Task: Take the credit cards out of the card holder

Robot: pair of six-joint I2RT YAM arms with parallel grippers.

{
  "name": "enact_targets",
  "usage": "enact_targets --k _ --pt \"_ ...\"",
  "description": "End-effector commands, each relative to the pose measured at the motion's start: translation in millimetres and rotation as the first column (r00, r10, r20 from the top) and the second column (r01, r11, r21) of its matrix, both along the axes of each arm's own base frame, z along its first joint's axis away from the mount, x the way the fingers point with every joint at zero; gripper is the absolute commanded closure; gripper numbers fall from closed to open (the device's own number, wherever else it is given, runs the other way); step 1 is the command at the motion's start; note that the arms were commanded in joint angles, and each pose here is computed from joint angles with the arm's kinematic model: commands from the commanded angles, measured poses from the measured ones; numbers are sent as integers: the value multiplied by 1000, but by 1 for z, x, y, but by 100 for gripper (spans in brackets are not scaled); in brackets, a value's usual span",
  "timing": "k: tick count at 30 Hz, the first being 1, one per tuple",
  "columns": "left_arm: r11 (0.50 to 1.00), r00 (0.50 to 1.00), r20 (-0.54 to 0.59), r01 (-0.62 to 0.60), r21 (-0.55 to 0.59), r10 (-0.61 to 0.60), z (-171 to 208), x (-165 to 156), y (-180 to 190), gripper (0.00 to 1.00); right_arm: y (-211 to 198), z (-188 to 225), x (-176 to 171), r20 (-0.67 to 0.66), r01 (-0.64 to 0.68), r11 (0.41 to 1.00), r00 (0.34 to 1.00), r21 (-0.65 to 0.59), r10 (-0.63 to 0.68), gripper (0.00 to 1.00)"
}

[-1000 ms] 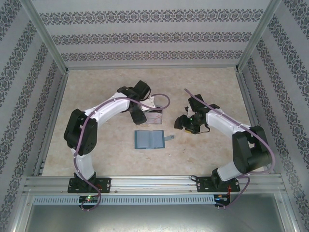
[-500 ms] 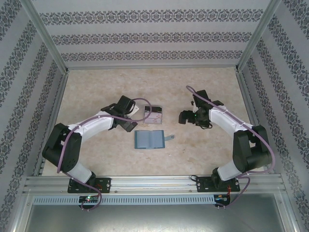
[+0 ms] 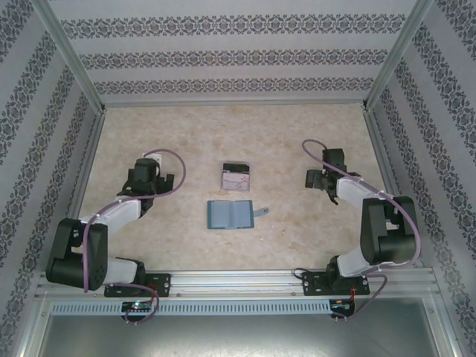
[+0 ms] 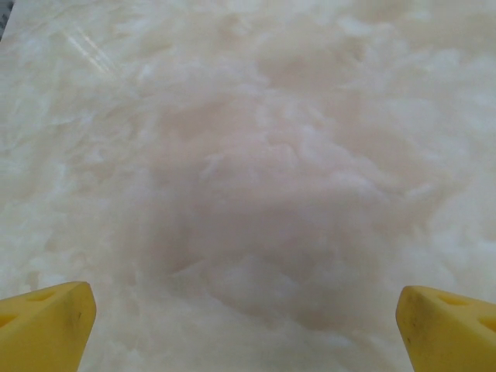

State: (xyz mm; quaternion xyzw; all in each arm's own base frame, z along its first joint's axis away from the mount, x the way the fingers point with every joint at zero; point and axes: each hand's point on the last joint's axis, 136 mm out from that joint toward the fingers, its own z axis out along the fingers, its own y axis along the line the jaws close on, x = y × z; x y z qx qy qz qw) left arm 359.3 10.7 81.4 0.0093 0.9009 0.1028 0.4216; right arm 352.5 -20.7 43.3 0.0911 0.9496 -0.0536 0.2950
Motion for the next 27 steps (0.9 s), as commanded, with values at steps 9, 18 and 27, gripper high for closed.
enact_targets --k 9,18,27 --pt "978 945 326 71 -194 -4 15 40 7 0 15 73 49 529 -139 989 836 -53 146 5" --pt "980 936 351 79 -181 -10 6 39 6 0 21 61 46 600 -178 982 780 -65 181 2" --pt "990 938 347 31 -136 18 6 39 8 0 19 61 44 595 -154 986 787 -69 165 2"
